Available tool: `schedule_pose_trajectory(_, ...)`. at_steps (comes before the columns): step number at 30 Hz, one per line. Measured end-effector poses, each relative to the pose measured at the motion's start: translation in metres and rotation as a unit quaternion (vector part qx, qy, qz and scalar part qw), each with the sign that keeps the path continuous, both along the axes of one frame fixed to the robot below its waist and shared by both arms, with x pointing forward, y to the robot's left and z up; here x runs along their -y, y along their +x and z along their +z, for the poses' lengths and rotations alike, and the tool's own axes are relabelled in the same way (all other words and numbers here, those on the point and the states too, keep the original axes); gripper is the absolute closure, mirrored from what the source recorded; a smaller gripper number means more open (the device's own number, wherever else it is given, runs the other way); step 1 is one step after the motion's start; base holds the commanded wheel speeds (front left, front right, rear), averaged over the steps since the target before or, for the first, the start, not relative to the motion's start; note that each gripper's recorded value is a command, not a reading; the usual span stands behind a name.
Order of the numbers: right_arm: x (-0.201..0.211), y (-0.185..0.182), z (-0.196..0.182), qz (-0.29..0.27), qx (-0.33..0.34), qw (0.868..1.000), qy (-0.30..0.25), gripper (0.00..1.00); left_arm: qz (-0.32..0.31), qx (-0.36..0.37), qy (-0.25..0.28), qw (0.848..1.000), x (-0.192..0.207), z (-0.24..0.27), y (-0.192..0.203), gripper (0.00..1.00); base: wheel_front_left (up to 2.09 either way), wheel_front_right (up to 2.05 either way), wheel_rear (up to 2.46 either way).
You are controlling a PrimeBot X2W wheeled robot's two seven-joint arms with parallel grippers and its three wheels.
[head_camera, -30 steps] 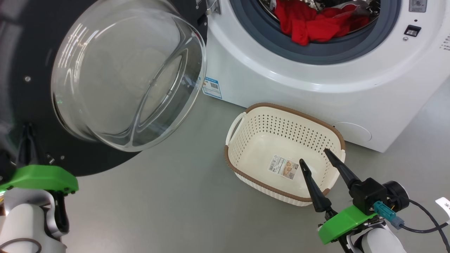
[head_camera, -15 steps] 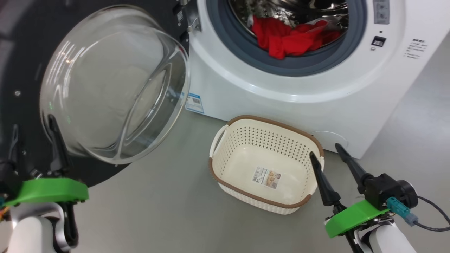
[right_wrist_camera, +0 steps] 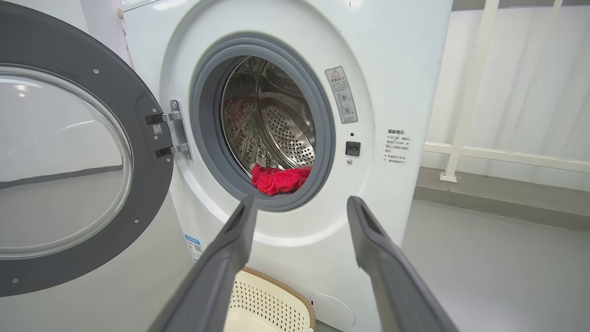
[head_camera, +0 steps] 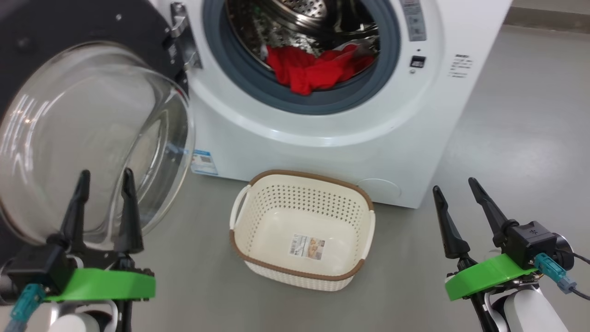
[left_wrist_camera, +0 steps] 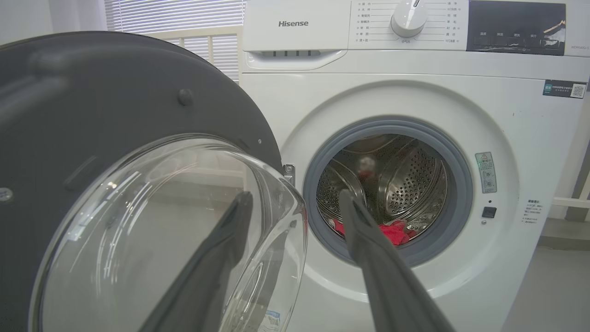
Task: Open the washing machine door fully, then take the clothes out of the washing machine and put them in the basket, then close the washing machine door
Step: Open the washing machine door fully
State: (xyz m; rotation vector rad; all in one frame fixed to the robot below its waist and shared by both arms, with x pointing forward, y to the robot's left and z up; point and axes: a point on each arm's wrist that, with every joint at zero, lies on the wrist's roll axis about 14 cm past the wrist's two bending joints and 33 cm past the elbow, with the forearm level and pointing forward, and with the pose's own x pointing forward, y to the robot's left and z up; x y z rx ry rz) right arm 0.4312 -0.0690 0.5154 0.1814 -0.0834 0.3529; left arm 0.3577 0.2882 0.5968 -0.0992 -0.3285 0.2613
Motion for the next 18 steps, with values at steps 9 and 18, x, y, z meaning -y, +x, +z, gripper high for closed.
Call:
schedule_pose_trajectory(9,0.051,-0.014,0.020,-0.069,0.026,0.997,-0.001,0.00,-0.070,-0.012,-0.012,0.997,0.044,-0.016,0.007,0.00,0.00,0.00,0.00)
schedule_pose_trajectory(18,0.088,-0.041,0.022,-0.117,0.033,0.992,-0.016,0.00,-0.128,-0.037,-0.035,0.990,0.077,-0.040,0.008,0.00,0.00,0.00,0.00)
